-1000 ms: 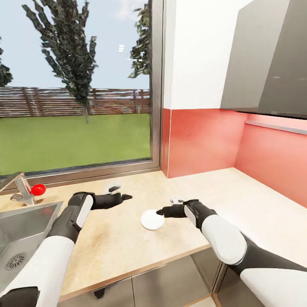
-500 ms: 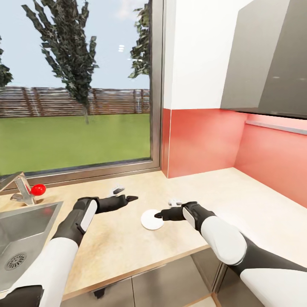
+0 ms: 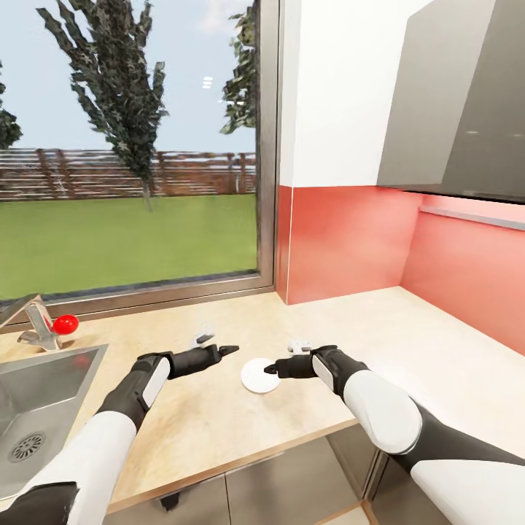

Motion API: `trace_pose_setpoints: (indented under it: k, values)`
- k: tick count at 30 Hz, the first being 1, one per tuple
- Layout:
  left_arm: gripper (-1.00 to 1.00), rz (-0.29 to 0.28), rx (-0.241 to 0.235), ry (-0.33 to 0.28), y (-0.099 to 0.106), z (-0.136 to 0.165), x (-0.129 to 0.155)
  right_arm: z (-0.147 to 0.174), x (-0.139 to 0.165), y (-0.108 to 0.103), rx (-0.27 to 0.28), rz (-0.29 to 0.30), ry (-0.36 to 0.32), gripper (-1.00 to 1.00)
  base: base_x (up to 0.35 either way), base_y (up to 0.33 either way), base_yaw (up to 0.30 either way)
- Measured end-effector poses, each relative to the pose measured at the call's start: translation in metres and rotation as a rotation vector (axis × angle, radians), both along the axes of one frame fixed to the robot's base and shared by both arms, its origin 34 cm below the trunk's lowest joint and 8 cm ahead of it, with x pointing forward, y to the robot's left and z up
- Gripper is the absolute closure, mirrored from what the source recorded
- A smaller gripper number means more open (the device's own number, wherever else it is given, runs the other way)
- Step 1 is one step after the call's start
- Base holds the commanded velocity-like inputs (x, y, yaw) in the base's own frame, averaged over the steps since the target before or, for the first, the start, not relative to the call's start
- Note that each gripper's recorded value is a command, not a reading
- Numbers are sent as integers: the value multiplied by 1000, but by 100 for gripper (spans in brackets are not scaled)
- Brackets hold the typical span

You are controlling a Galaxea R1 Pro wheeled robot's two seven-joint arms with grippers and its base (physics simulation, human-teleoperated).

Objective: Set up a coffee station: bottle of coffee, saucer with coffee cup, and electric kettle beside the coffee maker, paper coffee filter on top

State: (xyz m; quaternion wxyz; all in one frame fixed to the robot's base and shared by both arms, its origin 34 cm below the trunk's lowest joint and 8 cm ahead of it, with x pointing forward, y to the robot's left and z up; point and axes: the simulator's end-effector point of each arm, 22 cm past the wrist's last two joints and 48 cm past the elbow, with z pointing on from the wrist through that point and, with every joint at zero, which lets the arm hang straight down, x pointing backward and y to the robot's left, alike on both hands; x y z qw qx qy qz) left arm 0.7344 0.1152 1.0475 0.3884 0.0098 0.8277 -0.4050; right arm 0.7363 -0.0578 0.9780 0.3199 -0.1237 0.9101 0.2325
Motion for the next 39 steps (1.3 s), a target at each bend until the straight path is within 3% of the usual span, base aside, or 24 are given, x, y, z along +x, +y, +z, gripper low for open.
trace_pose_setpoints:
  k: [22,31,39]
  values:
    - [-100,8,13,-7,3,-3,1,-6,-6,2,2,5,12,-100,0,0,-36]
    - [-100,-3,23,139,12,-60,-32,-41,-36,11,2,21,86,-100,0,0,0]
    - [-100,35,22,236,19,-101,-55,-59,-52,11,28,-1,118,-100,0,0,0]
